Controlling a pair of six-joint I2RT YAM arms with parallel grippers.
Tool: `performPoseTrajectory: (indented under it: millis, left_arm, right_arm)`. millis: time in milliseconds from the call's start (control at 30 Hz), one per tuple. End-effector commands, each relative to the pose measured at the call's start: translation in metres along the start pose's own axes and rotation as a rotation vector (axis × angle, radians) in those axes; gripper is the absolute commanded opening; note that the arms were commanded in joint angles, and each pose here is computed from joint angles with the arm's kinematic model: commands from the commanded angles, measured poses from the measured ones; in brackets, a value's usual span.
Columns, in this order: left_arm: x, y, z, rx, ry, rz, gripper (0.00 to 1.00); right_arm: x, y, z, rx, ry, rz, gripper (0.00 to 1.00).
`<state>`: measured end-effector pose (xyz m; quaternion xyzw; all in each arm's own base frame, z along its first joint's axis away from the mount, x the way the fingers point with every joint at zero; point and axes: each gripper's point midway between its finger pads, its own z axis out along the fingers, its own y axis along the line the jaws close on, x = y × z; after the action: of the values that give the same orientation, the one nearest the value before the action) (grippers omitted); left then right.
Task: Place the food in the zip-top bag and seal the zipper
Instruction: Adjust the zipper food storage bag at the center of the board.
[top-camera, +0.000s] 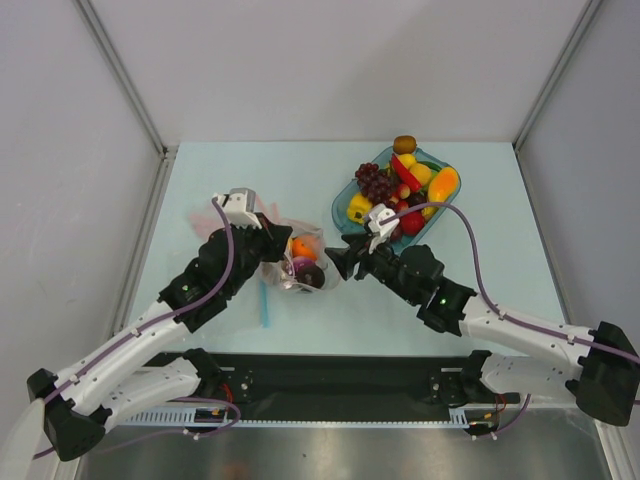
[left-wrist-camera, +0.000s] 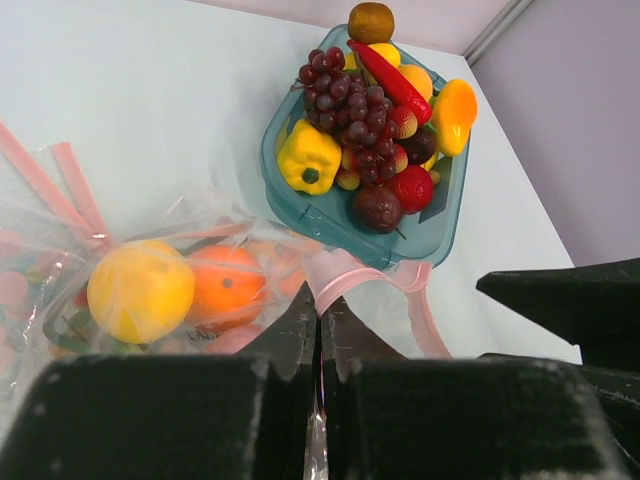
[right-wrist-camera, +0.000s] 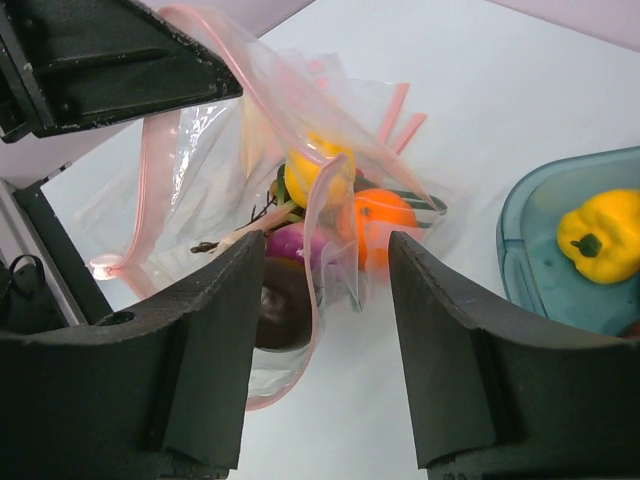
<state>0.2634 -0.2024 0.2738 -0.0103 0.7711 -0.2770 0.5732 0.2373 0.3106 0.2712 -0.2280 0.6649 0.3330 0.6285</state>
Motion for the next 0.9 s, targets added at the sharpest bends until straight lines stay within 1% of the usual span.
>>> performPoseTrajectory:
  millis: [0, 33, 167, 400, 500, 600, 700, 733, 767, 867]
  left_arm:
    - [-0.013, -0.008, 0.001, 0.032, -0.047, -0.037, 0.03]
    - [-0.013, -0.009, 0.001, 0.037, -0.047, -0.038, 0.03]
    - [-0.011, -0.011, 0.003, 0.046, -0.038, -0.033, 0.03]
    - [-0.009, -0.016, 0.004, 0.070, -0.027, -0.028, 0.02]
    - [-0.009, -0.018, 0.004, 0.081, -0.025, -0.026, 0.02]
    - [-0.007, -0.019, 0.005, 0.086, -0.018, -0.023, 0.02]
    - [-0.007, -0.022, 0.005, 0.100, -0.013, -0.021, 0.01]
    - [-0.006, -0.022, 0.005, 0.104, -0.013, -0.020, 0.01]
    - [-0.006, -0.023, 0.006, 0.110, -0.011, -0.015, 0.01]
    - [-0.004, -0.032, 0.005, 0.157, 0.004, -0.005, 0.02]
  right_arm:
    - [-0.014, 0.012, 0.005, -0.049, -0.039, -0.022, 0.56]
    - [-0.008, 0.010, 0.007, -0.038, -0.018, -0.028, 0.55]
    - [-0.006, 0.017, 0.007, -0.078, -0.016, -0.038, 0.48]
    - [0.002, 0.018, 0.014, -0.074, 0.013, -0.044, 0.46]
    - [0.006, 0.017, 0.017, -0.063, 0.028, -0.040, 0.43]
    - [0.012, 0.012, 0.021, -0.033, 0.056, -0.041, 0.33]
    - [0.013, 0.012, 0.024, -0.029, 0.067, -0.040, 0.17]
    - [0.010, 0.012, 0.024, -0.024, 0.061, -0.035, 0.06]
    - [0.010, 0.010, 0.024, -0.016, 0.065, -0.029, 0.01]
    - [0.002, 0.005, 0.021, 0.016, 0.043, -0.010, 0.00]
